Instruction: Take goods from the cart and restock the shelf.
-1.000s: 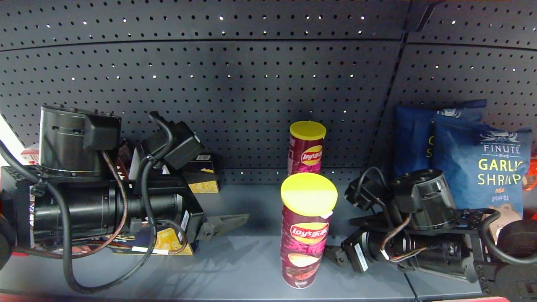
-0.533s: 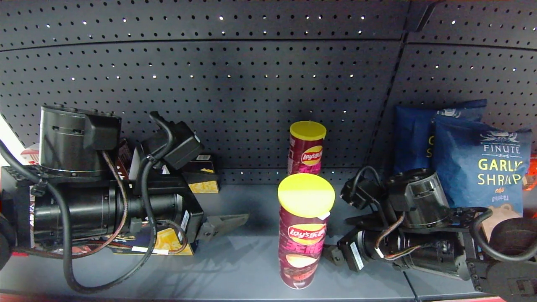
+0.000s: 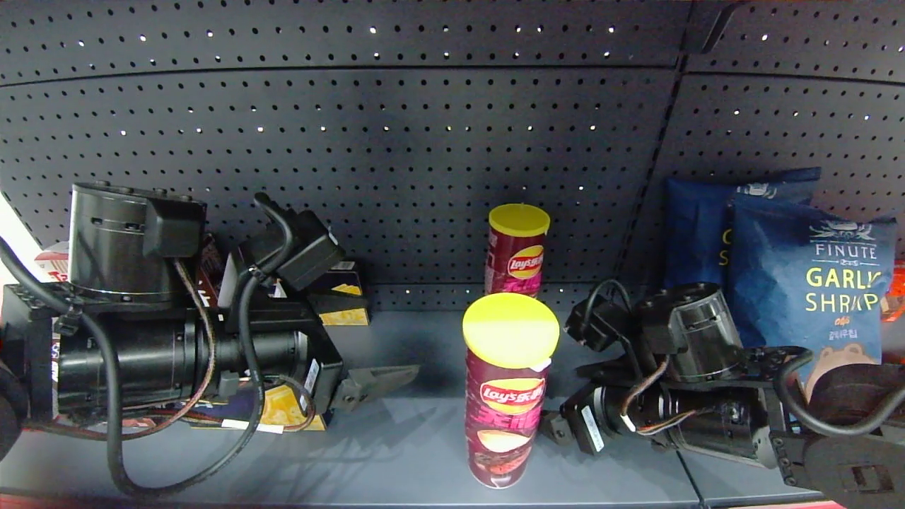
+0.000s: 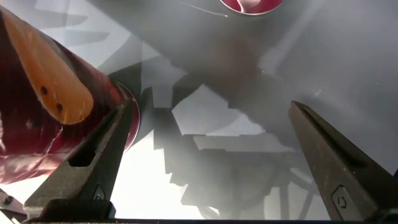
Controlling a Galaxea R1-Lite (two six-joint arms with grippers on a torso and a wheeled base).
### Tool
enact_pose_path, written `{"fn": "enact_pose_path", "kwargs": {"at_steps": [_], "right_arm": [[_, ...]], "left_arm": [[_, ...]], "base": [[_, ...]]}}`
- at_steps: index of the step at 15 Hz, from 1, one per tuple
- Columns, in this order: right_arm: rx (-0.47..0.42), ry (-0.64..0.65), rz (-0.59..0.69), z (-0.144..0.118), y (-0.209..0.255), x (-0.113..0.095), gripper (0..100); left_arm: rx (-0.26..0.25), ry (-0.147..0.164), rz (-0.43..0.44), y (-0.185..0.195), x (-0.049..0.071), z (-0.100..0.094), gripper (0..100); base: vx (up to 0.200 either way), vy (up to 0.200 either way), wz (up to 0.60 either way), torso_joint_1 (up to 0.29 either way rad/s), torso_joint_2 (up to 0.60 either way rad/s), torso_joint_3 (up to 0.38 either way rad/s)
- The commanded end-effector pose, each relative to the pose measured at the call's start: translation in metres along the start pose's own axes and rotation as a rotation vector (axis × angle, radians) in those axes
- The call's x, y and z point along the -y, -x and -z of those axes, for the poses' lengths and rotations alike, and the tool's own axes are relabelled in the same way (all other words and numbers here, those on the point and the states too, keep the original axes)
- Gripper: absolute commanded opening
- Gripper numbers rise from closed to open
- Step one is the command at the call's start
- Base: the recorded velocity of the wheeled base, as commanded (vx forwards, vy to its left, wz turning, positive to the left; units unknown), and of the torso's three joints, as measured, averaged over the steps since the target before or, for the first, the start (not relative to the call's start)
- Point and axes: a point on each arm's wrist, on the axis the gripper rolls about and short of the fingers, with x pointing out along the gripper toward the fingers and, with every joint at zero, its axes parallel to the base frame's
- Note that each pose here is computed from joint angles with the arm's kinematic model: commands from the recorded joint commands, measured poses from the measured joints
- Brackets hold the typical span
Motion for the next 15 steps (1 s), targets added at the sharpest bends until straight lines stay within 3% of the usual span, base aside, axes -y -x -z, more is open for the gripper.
{"fn": "enact_pose_path", "kwargs": {"at_steps": [1,9,15], "right_arm": [[-0.001,0.002,-0.003,0.000,-0.001,-0.001,100],[0.008,0.001,0.000,-0.003,-0.004,-0.001,100],[0.122,-0.071,0.135,-0.035,-0.008,0.039,100]], "left_arm": [[-0.001,0.000,-0.001,0.000,0.000,0.000,100],[-0.001,0.000,-0.002,0.000,0.000,0.001,100],[-0.018,0.007,0.005,0.000,0.002,0.006,100]], "base": [[0.000,0.000,0.00,0.000,0.00,0.000],[0.000,0.000,0.00,0.000,0.00,0.000],[0.000,0.000,0.00,0.000,0.00,0.000]]}}
